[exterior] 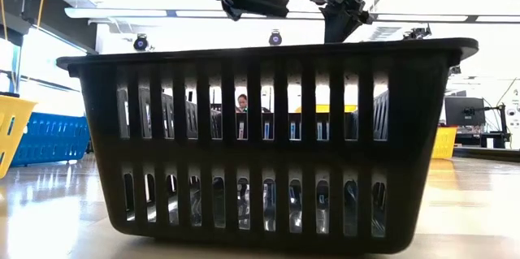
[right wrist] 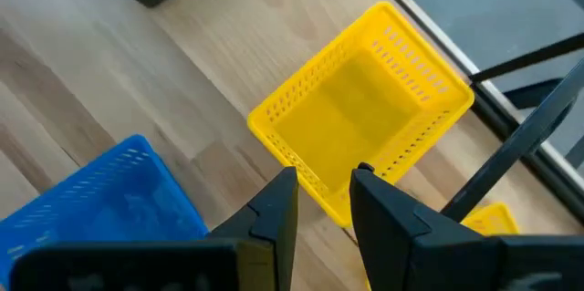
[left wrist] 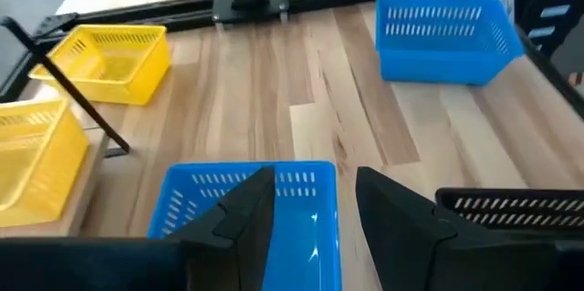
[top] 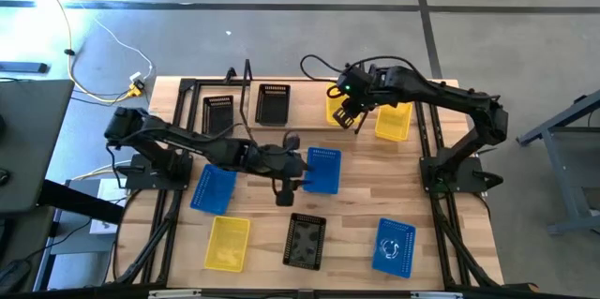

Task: Stack baskets on shelf by color
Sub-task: Put the center blue bin on the shelf

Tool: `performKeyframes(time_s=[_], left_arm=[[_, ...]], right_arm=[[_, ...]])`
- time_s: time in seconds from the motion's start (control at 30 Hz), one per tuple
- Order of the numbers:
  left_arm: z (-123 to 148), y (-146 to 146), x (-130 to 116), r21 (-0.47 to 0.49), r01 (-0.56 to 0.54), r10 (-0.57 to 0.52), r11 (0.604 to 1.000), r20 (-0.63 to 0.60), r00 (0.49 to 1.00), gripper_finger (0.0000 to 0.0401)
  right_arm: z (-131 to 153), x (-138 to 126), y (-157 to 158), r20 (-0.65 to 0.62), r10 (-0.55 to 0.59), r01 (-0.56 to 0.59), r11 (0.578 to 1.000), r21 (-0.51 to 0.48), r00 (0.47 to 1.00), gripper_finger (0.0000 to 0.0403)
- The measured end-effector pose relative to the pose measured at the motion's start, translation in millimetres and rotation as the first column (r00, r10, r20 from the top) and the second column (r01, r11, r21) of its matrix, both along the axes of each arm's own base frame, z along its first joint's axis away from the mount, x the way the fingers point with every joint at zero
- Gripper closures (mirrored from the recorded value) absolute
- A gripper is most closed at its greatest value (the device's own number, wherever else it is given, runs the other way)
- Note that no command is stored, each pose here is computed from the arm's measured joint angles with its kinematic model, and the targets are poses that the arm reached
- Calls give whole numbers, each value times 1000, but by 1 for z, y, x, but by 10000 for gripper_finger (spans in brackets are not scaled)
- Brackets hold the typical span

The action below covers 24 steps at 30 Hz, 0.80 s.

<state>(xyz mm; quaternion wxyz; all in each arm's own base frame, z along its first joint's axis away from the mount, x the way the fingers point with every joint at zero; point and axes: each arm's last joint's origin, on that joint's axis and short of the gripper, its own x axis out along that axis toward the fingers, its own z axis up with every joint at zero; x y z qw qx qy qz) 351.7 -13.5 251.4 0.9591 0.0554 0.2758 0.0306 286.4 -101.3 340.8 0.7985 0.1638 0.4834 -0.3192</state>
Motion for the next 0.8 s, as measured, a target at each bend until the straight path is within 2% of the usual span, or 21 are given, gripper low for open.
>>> performKeyframes(time_s=[0.47,0.8], left_arm=[[-61,-3,21,-34,50,-55,998,-173,983,256],[-91,-4,28,1,72,-69,997,-253,965,256]], right_arm=[[0,-1,0,23,-63,63,998,27,998,313],[0,-1,0,26,-70,69,997,30,997,313]])
